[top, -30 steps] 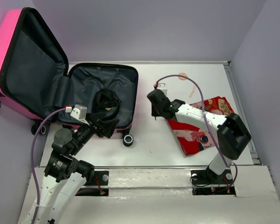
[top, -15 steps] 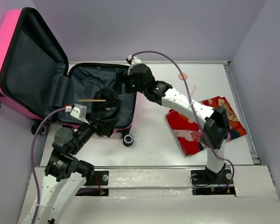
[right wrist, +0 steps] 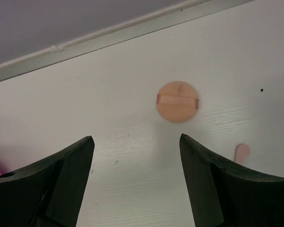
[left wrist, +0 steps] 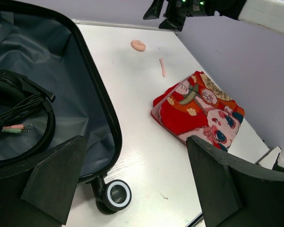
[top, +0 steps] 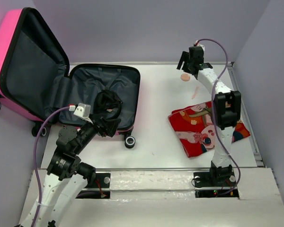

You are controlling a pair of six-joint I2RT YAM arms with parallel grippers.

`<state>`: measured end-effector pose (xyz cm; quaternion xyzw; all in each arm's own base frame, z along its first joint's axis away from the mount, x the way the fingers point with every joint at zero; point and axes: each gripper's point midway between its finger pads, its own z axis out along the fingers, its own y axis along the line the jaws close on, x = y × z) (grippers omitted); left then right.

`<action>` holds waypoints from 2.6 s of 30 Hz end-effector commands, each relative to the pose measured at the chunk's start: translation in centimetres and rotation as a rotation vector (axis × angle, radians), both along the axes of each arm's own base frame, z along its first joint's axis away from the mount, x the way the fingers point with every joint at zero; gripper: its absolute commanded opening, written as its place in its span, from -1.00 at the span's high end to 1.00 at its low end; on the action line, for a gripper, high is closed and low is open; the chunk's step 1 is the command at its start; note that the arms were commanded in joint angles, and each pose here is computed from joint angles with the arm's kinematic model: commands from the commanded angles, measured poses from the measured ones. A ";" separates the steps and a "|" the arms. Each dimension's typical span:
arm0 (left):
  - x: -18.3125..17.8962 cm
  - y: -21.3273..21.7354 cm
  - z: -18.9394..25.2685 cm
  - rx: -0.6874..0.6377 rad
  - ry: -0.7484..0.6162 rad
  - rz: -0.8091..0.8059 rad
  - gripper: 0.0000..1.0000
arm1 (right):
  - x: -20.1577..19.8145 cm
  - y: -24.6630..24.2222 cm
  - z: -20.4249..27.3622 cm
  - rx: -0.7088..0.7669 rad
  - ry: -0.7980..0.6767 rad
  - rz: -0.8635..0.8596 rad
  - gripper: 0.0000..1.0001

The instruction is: Pack the luggage

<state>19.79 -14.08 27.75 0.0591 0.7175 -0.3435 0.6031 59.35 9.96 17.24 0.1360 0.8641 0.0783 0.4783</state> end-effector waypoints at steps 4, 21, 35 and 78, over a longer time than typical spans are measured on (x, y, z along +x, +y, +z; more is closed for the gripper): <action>0.8 -0.4 0.7 0.010 0.001 -0.005 -0.98 | 4.2 -1.5 -5.7 -0.217 0.101 -0.029 -0.58; 1.2 -0.3 0.4 0.018 0.012 0.003 -0.98 | 5.4 -5.0 -10.6 -0.316 0.220 -0.034 -0.38; 0.8 -0.3 1.0 0.011 -0.012 -0.007 -0.98 | 4.6 -5.1 -12.1 -0.307 0.281 0.050 0.30; -1.2 -0.4 2.6 -0.022 -0.080 -0.035 -0.98 | -9.3 -0.1 -2.4 -0.069 0.121 0.050 -0.47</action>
